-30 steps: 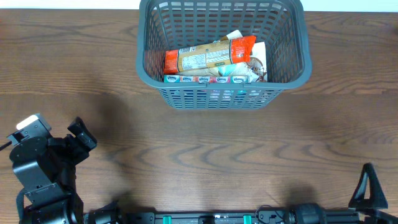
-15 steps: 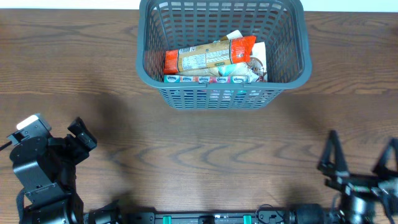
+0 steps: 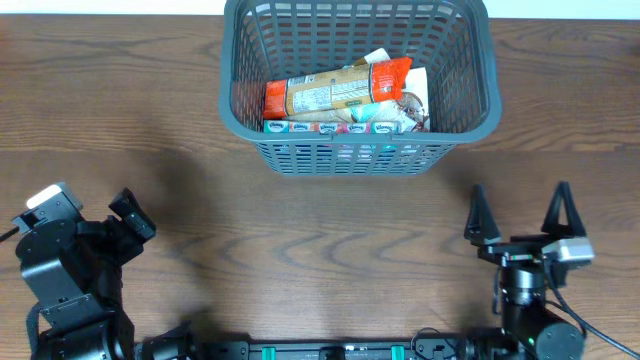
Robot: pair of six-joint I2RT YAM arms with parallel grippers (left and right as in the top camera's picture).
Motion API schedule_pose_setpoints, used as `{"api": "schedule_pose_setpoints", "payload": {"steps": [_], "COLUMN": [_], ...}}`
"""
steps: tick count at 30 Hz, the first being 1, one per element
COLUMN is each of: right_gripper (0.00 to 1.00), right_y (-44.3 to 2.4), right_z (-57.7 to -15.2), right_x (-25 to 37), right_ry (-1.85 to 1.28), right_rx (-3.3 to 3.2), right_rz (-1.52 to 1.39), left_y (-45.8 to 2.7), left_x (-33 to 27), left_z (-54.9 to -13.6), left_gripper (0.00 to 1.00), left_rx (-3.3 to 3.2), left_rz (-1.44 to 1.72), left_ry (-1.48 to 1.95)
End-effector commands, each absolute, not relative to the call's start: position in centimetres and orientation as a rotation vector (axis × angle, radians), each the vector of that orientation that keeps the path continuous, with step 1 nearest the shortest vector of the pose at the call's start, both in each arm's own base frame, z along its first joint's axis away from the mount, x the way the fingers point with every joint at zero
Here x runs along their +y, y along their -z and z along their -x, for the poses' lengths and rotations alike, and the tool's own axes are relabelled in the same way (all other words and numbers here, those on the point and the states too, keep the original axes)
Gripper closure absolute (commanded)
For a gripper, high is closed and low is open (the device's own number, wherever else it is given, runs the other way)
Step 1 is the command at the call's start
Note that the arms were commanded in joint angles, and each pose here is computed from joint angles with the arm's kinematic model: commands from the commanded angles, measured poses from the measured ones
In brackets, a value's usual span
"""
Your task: Pack container
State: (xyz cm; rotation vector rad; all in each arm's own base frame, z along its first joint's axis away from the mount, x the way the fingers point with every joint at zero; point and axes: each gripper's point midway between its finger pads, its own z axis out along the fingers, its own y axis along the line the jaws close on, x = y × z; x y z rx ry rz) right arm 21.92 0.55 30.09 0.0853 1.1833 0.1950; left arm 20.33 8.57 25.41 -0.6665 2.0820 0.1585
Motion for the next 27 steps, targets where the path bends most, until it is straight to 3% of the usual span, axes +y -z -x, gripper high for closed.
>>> {"api": "schedule_pose_setpoints", "payload": {"steps": [1,13,23,27], "right_gripper": [0.01,0.01,0.01,0.01], "right_y": [-28.2,-23.8,-15.8,-15.9], "right_z": [-22.5,-23.9,-24.6,-24.6], "right_x": [0.6,0.5,0.9,0.9], "right_ry": [-0.198,-0.188,-0.201,-0.2], "right_rx": [1.195,1.31,1.64,1.636], "right_rz": [-0.081,-0.094,-0.118,-0.117], "left_y": [-25.3,-25.3,-25.3,-25.3], "left_x": [8.5,8.5,8.5,8.5], "left_z": [-20.3,-20.3,-20.3,-20.3], "left_gripper": [0.01,0.01,0.01,0.01], "left_rx": [2.082,2.082,2.082,2.082], "left_rz": [0.665,0.665,0.665,0.665], "left_ry": [-0.156,-0.157,-0.157,-0.157]}}
